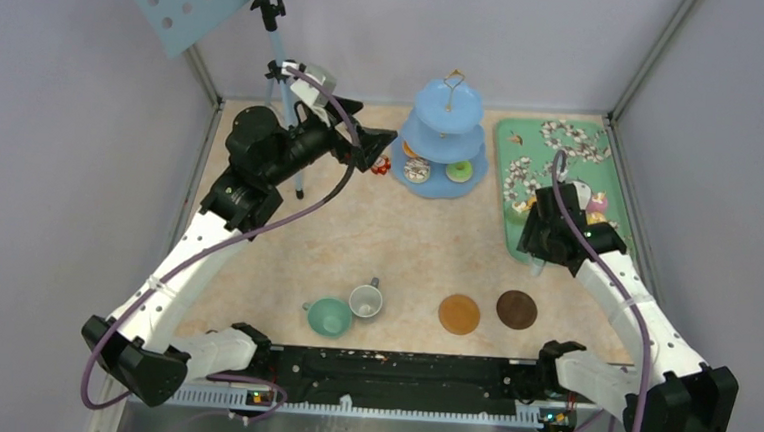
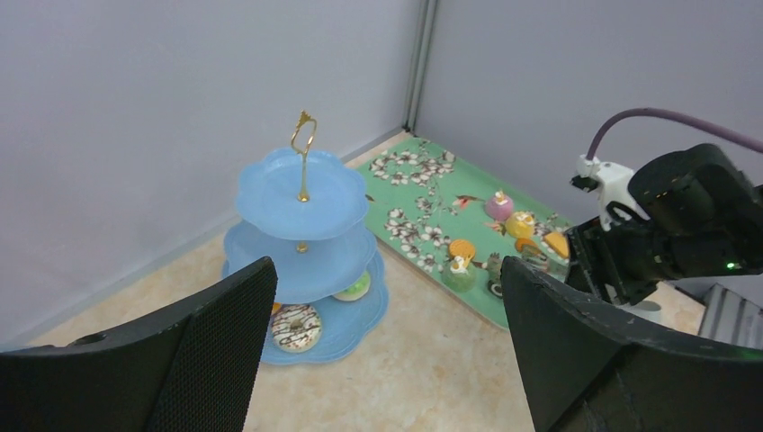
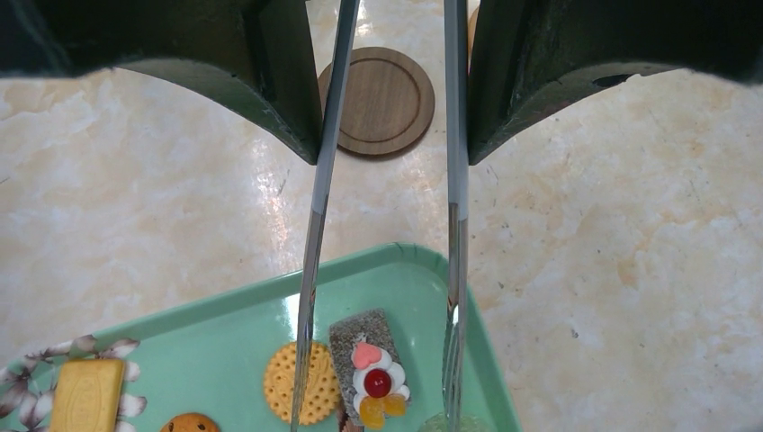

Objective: Serve the afternoon tea

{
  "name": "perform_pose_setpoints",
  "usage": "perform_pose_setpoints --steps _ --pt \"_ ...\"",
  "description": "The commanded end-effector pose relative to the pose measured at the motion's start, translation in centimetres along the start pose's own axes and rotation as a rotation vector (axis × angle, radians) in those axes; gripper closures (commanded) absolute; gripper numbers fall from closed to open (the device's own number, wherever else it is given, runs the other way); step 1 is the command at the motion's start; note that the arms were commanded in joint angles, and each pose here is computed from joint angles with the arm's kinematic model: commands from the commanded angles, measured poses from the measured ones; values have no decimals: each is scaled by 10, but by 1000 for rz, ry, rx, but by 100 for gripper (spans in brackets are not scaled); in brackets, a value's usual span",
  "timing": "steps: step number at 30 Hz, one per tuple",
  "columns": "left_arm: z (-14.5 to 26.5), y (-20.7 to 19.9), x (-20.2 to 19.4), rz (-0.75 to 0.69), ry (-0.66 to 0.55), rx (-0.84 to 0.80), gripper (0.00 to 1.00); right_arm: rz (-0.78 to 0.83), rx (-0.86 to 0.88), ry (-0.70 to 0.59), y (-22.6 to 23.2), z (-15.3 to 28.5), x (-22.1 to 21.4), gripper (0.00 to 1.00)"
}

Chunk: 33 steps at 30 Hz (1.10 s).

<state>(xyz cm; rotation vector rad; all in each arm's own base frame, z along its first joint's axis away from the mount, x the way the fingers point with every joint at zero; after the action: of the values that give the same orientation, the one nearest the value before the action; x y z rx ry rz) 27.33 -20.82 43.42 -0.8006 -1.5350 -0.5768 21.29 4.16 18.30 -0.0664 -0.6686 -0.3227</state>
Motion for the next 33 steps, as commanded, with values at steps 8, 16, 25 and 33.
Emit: perform_pose_setpoints --steps 8,16,25,33 --pt "14 17 -36 -144 20 128 1 -21 -31 41 0 -4 2 47" --pt "12 17 -50 -135 44 120 1 -5 -43 63 -1 -7 -1 49" --pt "16 17 -49 -143 35 129 1 18 -20 67 6 -17 1 53" --pt "16 18 -51 -142 40 129 1 12 20 74 11 -17 -1 60"
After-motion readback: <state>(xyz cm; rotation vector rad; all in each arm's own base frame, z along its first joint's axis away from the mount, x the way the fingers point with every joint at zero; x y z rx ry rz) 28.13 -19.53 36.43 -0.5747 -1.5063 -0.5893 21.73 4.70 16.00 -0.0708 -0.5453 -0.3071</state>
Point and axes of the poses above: each gripper's point midway between its finger pads, its own z axis back along the fingers, its own y axis along the line the jaws close on, x = y × z, the point moved 5 cm from there along z, back along the fingers, and after that the axes turned 2 degrees about -z, right-handed, at the moved point
